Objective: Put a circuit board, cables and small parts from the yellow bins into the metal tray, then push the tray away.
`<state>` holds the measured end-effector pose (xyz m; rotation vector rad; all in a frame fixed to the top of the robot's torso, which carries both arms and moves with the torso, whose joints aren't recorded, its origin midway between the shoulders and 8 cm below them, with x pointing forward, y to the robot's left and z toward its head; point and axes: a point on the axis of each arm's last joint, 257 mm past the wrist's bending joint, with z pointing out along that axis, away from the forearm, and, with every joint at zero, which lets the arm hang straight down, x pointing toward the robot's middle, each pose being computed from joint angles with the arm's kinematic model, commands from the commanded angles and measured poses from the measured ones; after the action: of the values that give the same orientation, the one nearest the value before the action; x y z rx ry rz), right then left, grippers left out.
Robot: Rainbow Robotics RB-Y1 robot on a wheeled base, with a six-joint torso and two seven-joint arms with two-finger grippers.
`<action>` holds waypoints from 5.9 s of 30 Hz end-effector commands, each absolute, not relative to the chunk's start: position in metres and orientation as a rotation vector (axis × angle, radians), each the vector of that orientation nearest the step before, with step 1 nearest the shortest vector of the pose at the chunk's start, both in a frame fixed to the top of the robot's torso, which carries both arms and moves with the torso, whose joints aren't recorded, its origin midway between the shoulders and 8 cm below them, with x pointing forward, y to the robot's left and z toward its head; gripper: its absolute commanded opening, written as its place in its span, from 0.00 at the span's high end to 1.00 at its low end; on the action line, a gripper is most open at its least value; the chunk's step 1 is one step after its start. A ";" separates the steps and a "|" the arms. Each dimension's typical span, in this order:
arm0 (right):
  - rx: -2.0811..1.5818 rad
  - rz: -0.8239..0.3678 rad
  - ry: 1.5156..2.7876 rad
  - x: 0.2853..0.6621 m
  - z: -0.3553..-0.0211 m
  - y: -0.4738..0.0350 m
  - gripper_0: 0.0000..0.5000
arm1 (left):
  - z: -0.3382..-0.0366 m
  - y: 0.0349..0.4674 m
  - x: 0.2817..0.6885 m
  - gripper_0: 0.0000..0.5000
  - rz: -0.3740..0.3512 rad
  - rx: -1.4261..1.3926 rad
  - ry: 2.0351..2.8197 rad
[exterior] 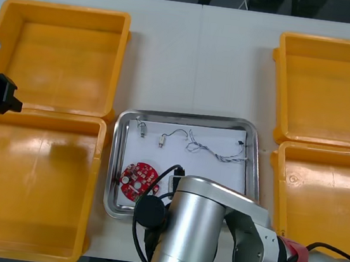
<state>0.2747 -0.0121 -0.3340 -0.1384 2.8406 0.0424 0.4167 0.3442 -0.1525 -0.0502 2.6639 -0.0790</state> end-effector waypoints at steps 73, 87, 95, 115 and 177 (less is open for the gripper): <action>-0.003 0.026 2.821 0.324 -0.335 -0.022 0.00 | -0.147 0.367 0.410 0.00 0.061 0.096 2.656; -0.003 -0.007 2.788 0.355 -0.328 -0.030 0.00 | -0.147 0.367 0.410 0.00 0.061 0.096 2.656; 0.010 -0.009 2.767 0.376 -0.318 -0.030 0.00 | -0.147 0.367 0.410 0.00 0.061 0.096 2.656; 0.050 -0.015 2.749 0.423 -0.298 -0.041 0.00 | -0.147 0.367 0.410 0.00 0.061 0.096 2.656; 0.041 0.116 2.713 0.462 -0.286 -0.014 0.00 | -0.147 0.367 0.410 0.00 0.061 0.096 2.656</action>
<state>0.4439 -0.0099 -0.3011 0.1035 2.7489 0.1302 0.4148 0.3493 -0.1564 -0.0661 2.6696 -0.0607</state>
